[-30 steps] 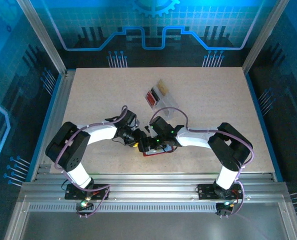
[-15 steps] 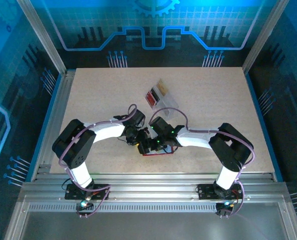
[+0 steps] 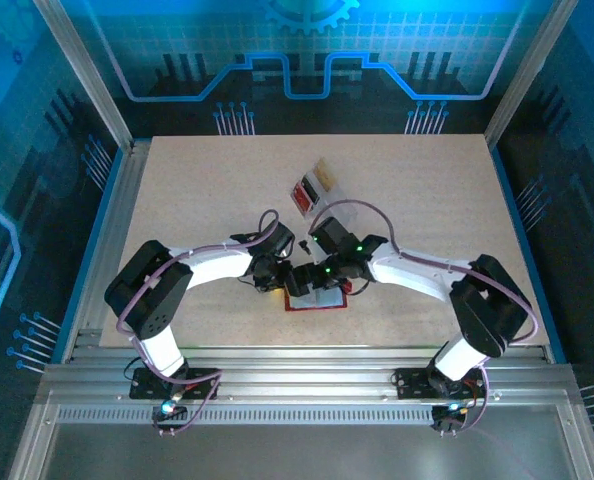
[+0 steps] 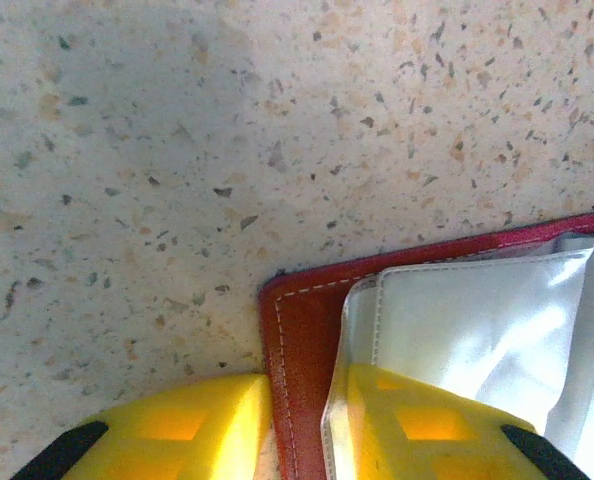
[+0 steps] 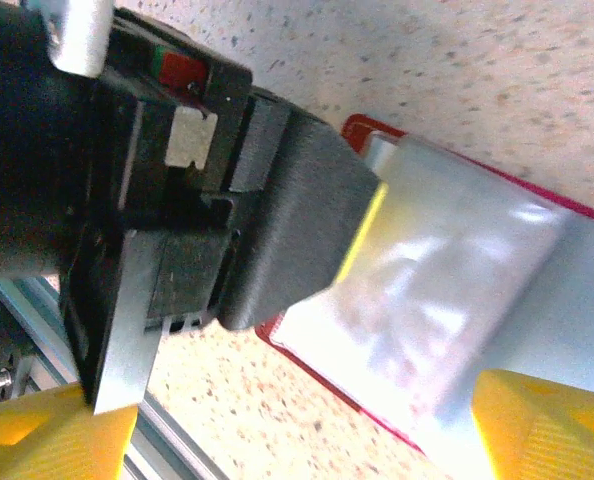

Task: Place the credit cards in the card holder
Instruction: Flip over the card slot in the card holder, then pick up the credit card from the storage box.

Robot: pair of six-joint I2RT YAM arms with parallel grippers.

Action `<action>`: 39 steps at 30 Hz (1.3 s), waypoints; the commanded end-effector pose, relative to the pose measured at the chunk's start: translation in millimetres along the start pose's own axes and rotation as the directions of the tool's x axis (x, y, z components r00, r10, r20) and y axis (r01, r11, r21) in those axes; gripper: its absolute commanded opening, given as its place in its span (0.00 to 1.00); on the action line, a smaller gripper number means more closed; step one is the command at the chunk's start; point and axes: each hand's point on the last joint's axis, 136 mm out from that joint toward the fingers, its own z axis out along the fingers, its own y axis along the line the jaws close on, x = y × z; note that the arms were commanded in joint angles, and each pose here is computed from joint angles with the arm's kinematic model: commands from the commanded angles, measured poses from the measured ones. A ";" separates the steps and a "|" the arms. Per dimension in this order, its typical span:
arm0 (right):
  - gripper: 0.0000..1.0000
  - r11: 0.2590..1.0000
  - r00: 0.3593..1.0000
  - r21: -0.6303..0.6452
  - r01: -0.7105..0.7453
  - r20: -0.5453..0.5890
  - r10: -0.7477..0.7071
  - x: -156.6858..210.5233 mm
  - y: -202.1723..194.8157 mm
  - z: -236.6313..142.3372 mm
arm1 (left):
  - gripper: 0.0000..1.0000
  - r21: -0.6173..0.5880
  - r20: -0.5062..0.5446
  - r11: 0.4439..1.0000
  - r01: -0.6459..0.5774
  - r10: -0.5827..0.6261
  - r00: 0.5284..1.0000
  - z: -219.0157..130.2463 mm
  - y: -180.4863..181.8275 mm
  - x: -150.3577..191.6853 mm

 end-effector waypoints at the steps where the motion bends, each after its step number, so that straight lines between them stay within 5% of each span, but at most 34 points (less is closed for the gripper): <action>1: 0.85 0.956 0.979 0.283 -0.080 0.200 0.023 -57.6 -54.9 -56.5 | 0.29 -0.079 -0.147 0.995 -0.053 0.041 0.988 43.9 30.6 44.9; 8: 0.78 0.776 0.952 0.621 -0.109 0.290 -0.098 -136.3 -97.4 -115.5 | 0.29 -0.060 -0.159 0.996 -0.062 0.052 0.986 45.8 28.2 46.9; 15: 0.60 0.700 0.970 0.711 -0.065 0.209 -0.122 -189.9 -125.0 -98.6 | 0.29 -0.056 -0.165 0.996 -0.068 0.058 0.985 46.4 27.5 47.2; 39: 0.71 0.564 0.986 0.820 0.101 -0.009 -0.164 -172.3 -147.6 -25.9 | 0.28 -0.035 -0.180 0.997 -0.064 0.057 0.982 47.9 24.0 49.4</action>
